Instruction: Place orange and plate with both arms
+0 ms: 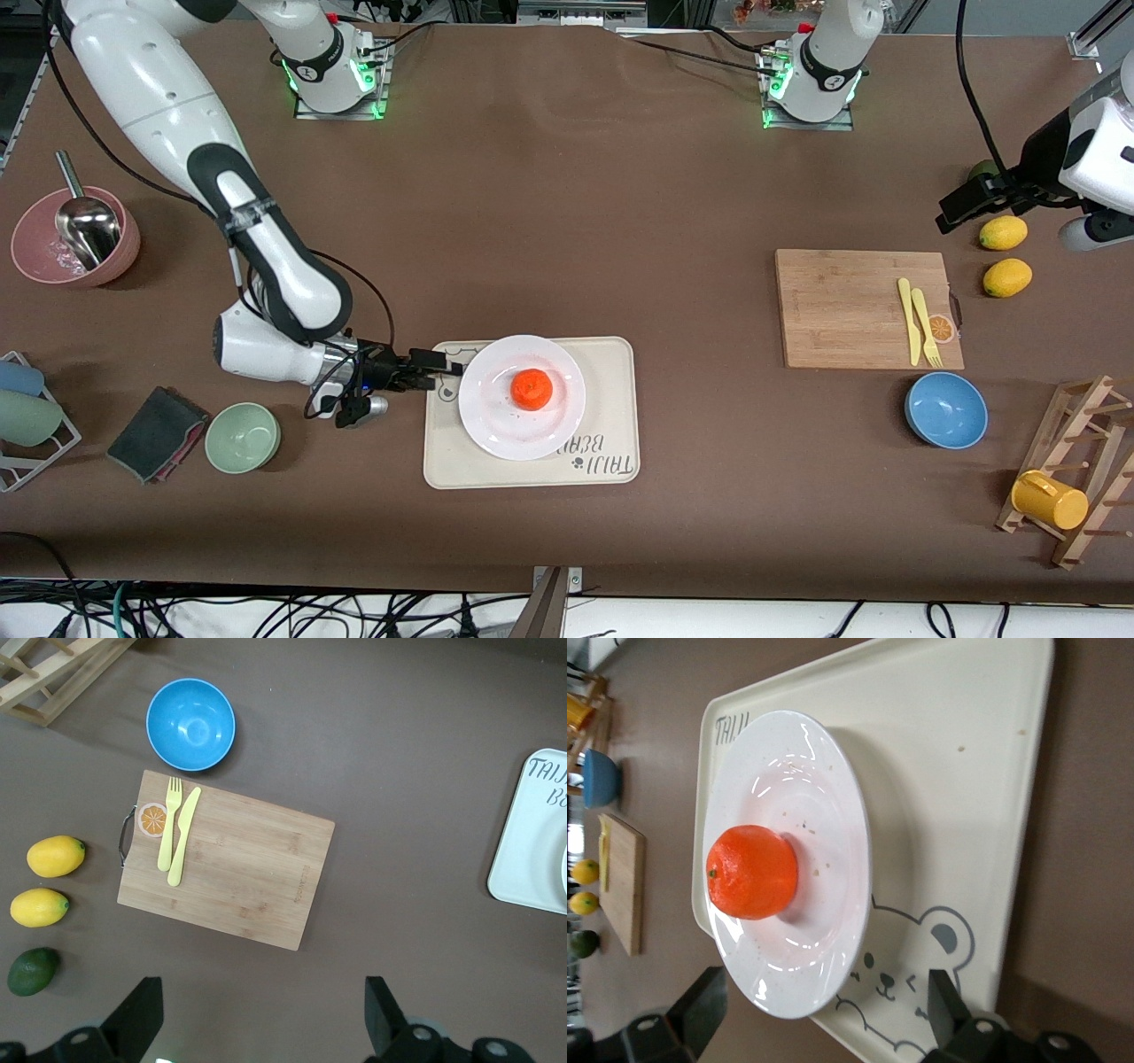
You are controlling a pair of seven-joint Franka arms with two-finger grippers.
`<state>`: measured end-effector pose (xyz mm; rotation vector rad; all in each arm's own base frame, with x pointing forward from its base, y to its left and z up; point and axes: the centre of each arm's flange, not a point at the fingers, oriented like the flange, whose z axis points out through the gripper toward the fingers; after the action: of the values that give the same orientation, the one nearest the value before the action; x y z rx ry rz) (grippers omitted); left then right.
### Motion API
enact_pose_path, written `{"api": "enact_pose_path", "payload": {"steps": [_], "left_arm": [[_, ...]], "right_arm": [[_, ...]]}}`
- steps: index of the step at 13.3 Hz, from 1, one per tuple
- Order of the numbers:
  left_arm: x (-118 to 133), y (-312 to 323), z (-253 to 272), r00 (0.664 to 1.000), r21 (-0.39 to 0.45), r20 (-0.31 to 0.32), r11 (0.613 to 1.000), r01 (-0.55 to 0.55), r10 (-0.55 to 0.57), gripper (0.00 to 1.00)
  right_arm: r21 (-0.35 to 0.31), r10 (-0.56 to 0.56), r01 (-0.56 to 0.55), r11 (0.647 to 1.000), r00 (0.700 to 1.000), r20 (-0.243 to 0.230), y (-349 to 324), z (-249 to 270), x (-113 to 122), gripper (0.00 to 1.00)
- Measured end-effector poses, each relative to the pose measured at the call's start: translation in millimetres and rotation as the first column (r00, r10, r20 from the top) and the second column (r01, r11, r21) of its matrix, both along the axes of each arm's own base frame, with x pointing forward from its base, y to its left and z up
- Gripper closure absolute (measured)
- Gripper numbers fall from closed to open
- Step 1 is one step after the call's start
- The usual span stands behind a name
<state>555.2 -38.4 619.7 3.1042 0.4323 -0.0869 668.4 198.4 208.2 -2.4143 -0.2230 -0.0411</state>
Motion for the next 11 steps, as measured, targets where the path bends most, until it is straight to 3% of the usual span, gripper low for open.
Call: {"api": "enact_pose_path", "payload": {"steps": [3,5,7,9,11], "left_arm": [[0,0,0,1.0,0.0,0.0,1.0,0.0,0.0,0.0],[0,0,0,1.0,0.0,0.0,1.0,0.0,0.0,0.0],[0,0,0,1.0,0.0,0.0,1.0,0.0,0.0,0.0],[0,0,0,1.0,0.0,0.0,1.0,0.0,0.0,0.0],[0,0,0,1.0,0.0,0.0,1.0,0.0,0.0,0.0]], "right_arm": [[-0.236,0.148,-0.144,0.961,0.989,-0.002,-27,32,-4,0.0],[-0.368,0.202,-0.204,0.907,0.978,-0.045,-73,49,-3,0.0],[-0.478,0.227,-0.258,0.84,0.966,-0.123,-119,68,-7,0.0],[-0.575,0.202,-0.267,0.774,0.964,-0.176,-143,95,-12,0.0],[-0.631,0.102,-0.215,0.745,0.972,-0.211,-144,133,-22,0.0]]}}
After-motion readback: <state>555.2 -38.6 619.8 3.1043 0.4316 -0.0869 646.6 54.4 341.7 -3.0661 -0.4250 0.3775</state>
